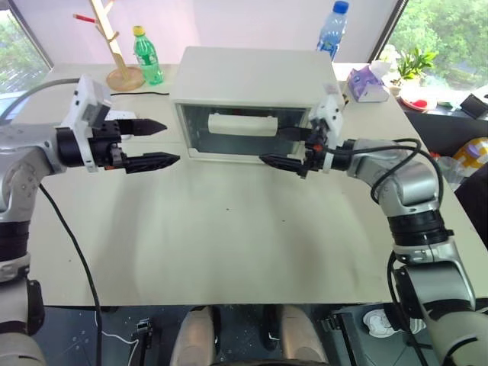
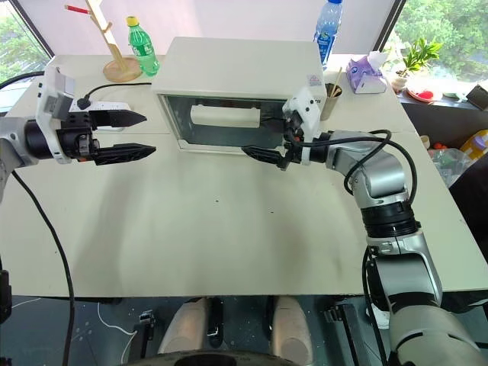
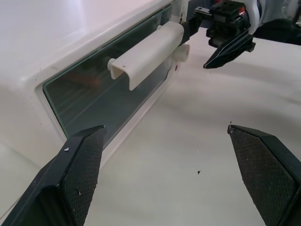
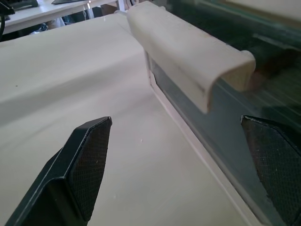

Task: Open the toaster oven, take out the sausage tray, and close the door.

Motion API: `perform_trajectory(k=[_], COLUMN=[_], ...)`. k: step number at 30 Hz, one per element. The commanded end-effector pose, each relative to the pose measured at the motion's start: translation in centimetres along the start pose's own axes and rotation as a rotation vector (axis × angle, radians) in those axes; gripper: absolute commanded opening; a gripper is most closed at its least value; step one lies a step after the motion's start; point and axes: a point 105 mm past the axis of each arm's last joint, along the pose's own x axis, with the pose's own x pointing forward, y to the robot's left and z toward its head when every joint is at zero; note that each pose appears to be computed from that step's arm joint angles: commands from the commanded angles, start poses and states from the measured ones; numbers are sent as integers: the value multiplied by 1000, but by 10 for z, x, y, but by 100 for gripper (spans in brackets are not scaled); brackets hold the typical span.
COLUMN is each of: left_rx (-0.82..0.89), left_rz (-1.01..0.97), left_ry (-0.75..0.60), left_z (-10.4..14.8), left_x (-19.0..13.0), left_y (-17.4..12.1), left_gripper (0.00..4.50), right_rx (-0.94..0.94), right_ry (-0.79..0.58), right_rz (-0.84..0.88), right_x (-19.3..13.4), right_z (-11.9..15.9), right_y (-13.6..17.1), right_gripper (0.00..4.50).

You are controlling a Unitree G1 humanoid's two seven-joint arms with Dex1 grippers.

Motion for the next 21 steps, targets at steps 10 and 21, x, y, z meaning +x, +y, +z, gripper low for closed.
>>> perform_trajectory(k=[10, 21], left_rx=[48, -13], left_rz=[24, 0], left_ry=[-44, -138], left_z=[11, 29], left_x=[4, 21], left_y=[4, 18], left_gripper=[440, 416], right_rx=[-63, -13], right_ry=[-100, -104], right_rz=[204, 180], right_x=[1, 2], right_z=[27, 14], right_y=[50, 67], right_gripper=[450, 450])
